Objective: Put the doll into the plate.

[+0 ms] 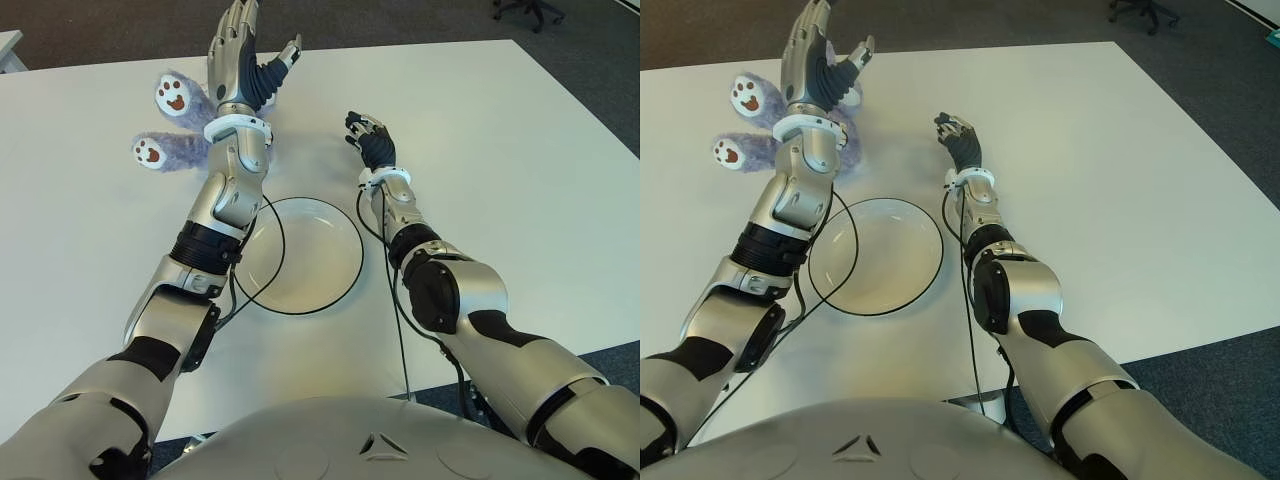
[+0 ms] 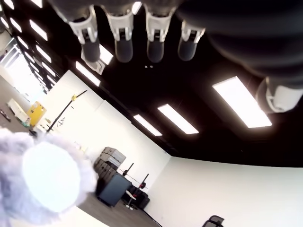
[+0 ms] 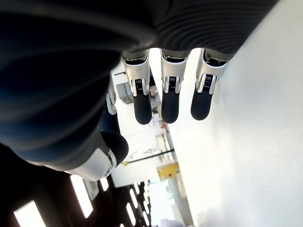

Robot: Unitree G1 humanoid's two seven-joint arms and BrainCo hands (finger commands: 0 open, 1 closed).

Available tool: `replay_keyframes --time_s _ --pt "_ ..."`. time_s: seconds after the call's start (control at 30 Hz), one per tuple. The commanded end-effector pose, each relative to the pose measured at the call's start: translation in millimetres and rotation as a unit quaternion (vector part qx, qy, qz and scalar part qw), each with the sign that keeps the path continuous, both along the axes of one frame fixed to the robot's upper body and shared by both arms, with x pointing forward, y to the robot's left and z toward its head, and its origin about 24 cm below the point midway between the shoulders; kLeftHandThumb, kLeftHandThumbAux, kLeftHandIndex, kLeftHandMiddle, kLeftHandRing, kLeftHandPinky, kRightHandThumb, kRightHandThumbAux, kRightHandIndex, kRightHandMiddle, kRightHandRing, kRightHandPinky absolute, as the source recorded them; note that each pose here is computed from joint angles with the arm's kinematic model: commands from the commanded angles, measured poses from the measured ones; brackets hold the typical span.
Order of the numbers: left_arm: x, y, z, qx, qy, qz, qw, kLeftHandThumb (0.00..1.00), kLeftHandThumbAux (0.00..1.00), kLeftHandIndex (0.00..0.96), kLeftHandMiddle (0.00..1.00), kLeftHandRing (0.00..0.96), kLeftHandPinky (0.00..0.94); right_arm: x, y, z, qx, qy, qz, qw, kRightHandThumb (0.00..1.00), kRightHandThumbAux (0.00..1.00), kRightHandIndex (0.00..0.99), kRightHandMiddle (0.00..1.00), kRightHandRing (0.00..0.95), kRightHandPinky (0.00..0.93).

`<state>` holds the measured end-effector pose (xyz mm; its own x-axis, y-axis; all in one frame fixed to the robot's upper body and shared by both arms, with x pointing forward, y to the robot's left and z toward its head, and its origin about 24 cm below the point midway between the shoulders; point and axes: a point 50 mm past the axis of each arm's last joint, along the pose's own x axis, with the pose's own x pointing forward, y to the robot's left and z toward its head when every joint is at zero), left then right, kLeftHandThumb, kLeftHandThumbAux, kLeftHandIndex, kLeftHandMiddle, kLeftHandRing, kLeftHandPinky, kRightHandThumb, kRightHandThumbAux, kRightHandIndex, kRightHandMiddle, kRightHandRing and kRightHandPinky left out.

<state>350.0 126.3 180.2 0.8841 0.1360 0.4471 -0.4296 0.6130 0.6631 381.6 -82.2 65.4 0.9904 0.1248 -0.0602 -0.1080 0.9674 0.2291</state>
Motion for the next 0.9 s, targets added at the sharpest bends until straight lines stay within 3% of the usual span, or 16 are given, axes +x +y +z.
replay_keyframes --time_s 0.03,0.47,0.63,0.9 --pt "-7.6 5.0 -2.6 0.015 0.005 0.021 1.0 0.329 0.299 0.0 0.002 0.064 0.159 -14.0 6.5 -28.1 0.018 0.058 0.005 0.998 0.699 0.729 0.405 0.162 0.128 0.146" --pt "-19.0 15.6 -7.8 -0.001 -0.009 0.056 0.998 0.361 0.288 0.0 0.0 0.074 0.1 -13.9 8.8 -27.6 0.013 0.058 0.011 0.998 0.7 0.729 0.406 0.164 0.136 0.16" --pt "-18.2 19.8 -10.1 0.0 -0.026 0.061 0.998 0.378 0.281 0.0 0.006 0.095 0.113 -20.0 10.3 -39.6 0.011 0.089 0.017 0.996 0.7 0.73 0.405 0.167 0.132 0.168" --pt "-18.4 26.0 -14.1 0.0 -0.047 0.059 0.997 0.364 0.275 0.0 0.012 0.065 0.079 -15.9 12.0 -31.5 0.003 0.072 0.024 0.997 0.702 0.729 0.406 0.161 0.123 0.144"
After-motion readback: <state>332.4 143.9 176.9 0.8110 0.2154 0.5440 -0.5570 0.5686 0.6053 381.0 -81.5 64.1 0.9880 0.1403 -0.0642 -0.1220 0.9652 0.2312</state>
